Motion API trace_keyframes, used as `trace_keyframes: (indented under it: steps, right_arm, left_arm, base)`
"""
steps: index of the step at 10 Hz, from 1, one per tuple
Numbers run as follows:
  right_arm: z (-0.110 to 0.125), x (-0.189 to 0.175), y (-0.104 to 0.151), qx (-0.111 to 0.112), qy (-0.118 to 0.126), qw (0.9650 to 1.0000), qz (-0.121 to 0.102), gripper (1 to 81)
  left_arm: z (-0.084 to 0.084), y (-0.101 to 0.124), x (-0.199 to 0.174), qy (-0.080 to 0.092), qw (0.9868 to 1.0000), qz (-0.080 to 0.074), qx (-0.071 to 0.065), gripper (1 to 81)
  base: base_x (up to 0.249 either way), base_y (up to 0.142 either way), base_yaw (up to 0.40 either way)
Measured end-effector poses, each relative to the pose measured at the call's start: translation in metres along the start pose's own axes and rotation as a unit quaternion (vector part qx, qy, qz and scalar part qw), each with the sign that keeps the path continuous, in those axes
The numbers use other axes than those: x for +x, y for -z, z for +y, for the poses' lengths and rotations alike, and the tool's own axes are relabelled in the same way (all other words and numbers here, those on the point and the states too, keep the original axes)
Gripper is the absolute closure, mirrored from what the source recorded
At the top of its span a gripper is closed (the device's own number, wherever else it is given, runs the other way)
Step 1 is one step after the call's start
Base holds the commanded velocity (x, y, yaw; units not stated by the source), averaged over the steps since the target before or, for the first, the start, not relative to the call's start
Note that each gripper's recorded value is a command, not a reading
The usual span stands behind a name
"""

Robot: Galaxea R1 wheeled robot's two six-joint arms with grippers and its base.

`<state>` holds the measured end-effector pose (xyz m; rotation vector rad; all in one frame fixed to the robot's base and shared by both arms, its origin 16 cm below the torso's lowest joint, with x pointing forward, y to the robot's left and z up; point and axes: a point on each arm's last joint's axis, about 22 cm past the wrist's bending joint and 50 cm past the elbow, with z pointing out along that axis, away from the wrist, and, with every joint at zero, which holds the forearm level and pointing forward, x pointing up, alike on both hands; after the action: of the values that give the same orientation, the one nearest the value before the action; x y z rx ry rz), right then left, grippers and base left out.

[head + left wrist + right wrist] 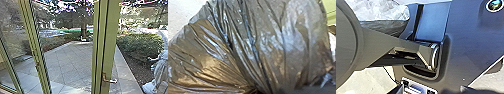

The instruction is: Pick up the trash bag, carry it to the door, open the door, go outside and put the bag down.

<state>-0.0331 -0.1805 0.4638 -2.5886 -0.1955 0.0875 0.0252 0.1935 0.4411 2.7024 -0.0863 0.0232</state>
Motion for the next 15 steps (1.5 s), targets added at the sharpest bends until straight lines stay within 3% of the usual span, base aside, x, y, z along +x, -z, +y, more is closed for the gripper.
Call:
trace_keyframes:
  steps: [2,4,8,9,11,14,15]
  right_arm:
    - [0.015,-0.001,0.026,0.003,0.000,1.0000,0.009,1.0]
    - [0.049,-0.008,0.059,-0.015,-0.004,0.9998,0.013,1.0]
    - [0.037,-0.009,0.085,0.008,-0.035,0.9991,0.021,1.0]
    - [0.045,-0.010,0.097,0.003,-0.043,0.9988,0.024,1.0]
    - [0.064,-0.001,0.131,-0.010,-0.038,0.9978,0.054,1.0]
    - [0.027,0.021,0.167,0.034,-0.026,0.9957,0.082,1.0]
    - [0.027,0.028,0.187,0.036,-0.022,0.9949,0.091,1.0]
  left_arm:
    - [0.005,-0.002,0.000,0.000,1.0000,0.000,-0.003,81.1]
    - [0.007,-0.003,0.001,0.000,1.0000,0.000,-0.004,81.1]
    - [0.011,-0.006,0.001,0.000,1.0000,0.000,-0.005,81.1]
    - [0.011,-0.006,0.001,0.000,1.0000,0.001,-0.005,81.1]
    - [0.014,-0.008,0.001,0.000,1.0000,0.001,-0.006,81.1]
    - [0.014,-0.011,0.001,0.000,1.0000,0.000,0.000,81.1]
    - [0.014,-0.012,0.001,0.000,1.0000,0.000,0.002,81.1]
  base:
    - [0.000,0.000,0.000]
    - [0.000,0.000,0.000]
    - [0.000,0.000,0.000]
    - [0.000,0.000,0.000]
    - [0.000,0.000,0.000]
    - [0.000,0.000,0.000]
    - [0.000,0.000,0.000]
